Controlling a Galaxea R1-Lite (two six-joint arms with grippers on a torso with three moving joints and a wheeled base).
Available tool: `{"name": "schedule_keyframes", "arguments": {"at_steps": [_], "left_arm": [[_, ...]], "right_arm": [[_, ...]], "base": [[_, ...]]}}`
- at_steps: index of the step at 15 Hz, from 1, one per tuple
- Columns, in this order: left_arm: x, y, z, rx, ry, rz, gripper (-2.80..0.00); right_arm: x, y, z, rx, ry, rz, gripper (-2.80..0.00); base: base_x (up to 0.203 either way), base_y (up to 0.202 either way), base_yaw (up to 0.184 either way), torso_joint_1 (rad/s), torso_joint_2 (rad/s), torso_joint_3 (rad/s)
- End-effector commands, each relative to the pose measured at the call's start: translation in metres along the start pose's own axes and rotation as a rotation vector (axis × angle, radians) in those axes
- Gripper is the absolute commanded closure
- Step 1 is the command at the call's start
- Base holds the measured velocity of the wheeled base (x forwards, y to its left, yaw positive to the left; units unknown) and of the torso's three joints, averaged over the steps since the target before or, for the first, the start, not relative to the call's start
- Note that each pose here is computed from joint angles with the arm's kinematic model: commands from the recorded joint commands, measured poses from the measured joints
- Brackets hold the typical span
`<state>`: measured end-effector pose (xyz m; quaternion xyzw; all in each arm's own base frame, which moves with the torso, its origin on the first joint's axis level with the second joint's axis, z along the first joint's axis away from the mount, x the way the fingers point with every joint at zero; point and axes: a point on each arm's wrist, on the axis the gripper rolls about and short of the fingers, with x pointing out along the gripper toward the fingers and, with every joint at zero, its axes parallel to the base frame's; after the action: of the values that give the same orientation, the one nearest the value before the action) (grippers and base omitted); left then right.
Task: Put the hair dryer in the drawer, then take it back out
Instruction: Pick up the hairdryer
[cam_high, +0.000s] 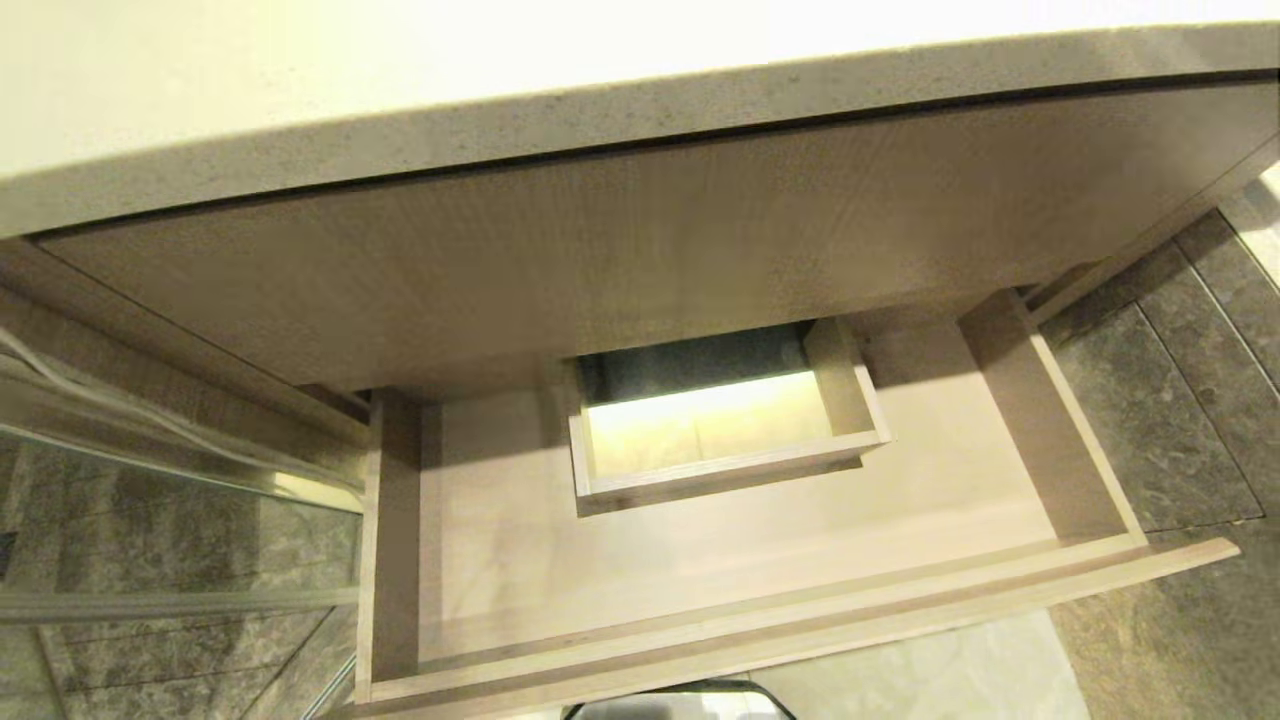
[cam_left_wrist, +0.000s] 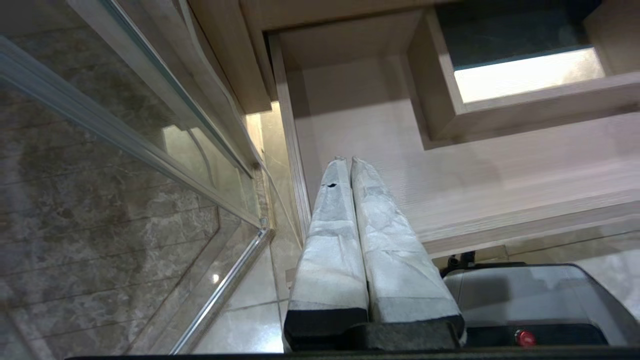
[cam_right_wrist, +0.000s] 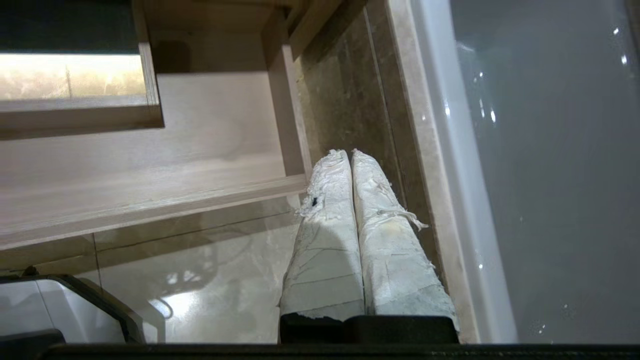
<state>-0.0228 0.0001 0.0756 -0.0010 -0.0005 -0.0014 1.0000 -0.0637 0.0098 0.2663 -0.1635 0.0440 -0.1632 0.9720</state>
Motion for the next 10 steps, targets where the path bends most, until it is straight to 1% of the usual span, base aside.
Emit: {"name": "schedule_keyframes", "arguments": {"at_steps": [1,10], "left_arm": [[0.0001,0.0,-0.0004,-0.001,0.001,0.001,0.0],[0.0,0.0,-0.0002,-0.001,0.0,0.001,0.0]], "right_arm": [[0.0001,-0.0002,0.0008,0.0,-0.012,-0.007,0.0],[-0.0004,0.001,0.0015,0.001,-0.009,-0.028,0.0]], "base": [[0.0,0.0,0.0,0.247,-0.52,-0.27],[0.0,0.0,0.0,0.276,-0.56,-0.281]]}}
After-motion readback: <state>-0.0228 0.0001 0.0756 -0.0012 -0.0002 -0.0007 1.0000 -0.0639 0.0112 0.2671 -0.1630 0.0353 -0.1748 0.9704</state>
